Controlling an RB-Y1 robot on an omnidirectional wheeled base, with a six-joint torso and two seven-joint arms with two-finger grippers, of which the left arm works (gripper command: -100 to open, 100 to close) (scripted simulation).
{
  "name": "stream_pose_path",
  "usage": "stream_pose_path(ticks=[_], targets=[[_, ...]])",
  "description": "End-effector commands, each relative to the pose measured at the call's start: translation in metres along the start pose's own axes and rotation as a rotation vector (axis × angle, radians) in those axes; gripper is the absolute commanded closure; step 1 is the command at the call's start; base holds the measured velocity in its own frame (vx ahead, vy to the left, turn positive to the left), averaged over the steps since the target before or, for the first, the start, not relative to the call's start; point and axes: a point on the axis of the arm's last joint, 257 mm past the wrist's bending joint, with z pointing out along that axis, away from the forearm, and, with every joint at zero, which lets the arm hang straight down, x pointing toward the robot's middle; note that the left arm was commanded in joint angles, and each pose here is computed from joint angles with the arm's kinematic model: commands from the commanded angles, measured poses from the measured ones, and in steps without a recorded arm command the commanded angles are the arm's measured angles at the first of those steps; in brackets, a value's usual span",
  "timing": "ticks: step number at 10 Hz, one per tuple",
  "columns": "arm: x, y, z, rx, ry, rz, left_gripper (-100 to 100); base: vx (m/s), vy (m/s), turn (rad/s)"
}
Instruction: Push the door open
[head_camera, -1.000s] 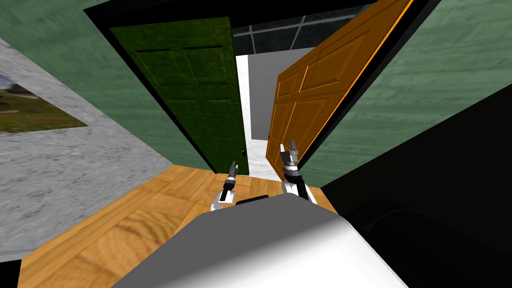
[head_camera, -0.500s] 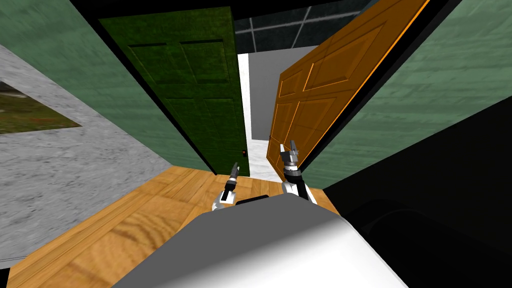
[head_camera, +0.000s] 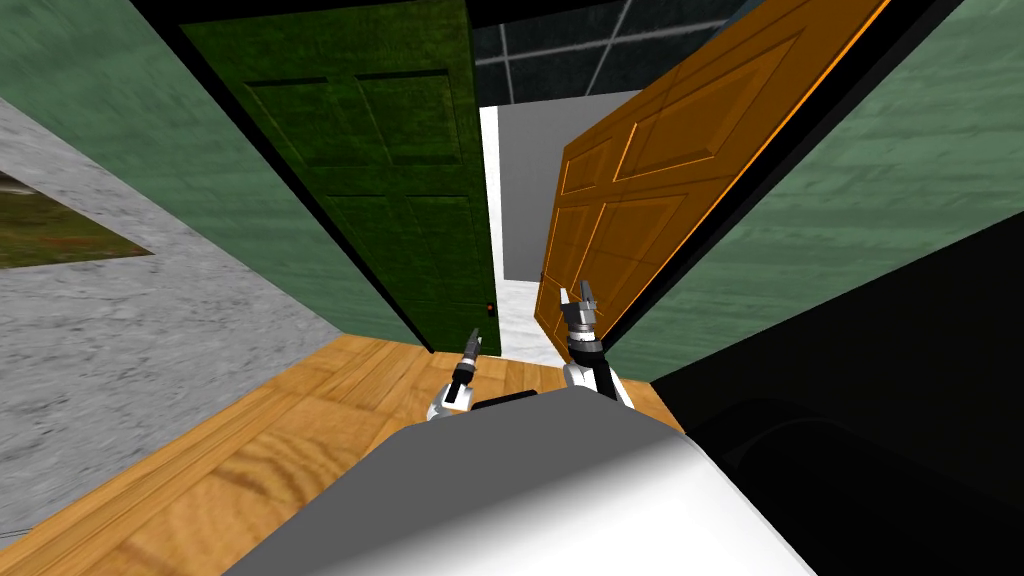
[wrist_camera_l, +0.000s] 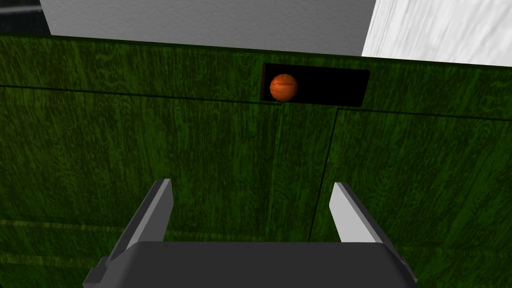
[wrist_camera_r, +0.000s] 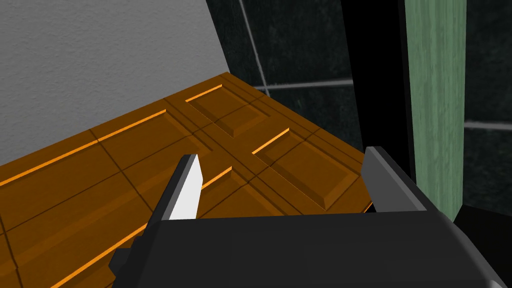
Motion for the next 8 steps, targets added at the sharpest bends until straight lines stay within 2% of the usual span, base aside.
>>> stream_pose_path(ticks=[1, 6, 8], targets=[[0.004, 0.008, -0.0015, -0.019, 0.011, 0.000, -100, 0.099, 0.033, -0.005], [0.016, 0.029, -0.0054, -0.065, 0.038, -0.001, -100, 0.076, 0.031, -0.004], [0.008, 0.028, -0.0065, -0.063, 0.031, 0.009, -100, 0.074, -0.017, -0.016]])
